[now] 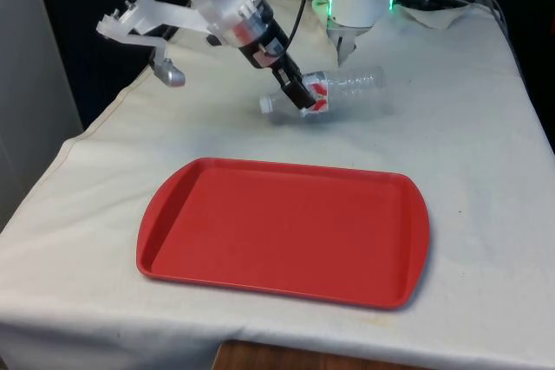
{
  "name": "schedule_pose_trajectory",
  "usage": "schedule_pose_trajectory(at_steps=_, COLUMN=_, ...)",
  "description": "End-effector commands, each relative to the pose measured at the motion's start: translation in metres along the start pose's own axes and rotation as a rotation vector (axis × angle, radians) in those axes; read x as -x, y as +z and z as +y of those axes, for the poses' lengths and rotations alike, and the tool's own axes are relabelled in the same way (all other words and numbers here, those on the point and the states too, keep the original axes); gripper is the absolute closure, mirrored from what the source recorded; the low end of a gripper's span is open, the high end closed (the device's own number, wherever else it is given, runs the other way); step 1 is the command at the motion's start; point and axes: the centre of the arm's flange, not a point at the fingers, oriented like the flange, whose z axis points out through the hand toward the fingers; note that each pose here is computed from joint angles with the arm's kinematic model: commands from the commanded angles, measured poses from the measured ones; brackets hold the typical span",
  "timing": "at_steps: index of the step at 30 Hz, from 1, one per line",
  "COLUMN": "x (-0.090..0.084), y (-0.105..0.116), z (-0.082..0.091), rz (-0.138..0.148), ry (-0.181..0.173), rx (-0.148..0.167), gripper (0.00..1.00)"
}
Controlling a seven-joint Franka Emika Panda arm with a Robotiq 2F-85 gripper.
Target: Place the bottle upright on the tray.
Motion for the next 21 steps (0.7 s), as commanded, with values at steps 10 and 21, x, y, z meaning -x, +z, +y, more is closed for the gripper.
schedule_pose_trajectory(at_steps=10, x=0.015, y=-0.019, z=-0.001, rz=0.017, ry=0.014, rx=0.010, gripper=0.86)
schedule_pose_trajectory(at_steps=21, x=0.031, y=-0.039, z=-0.005, rz=0.030, ry=0.022, rx=0.016, gripper=0.86)
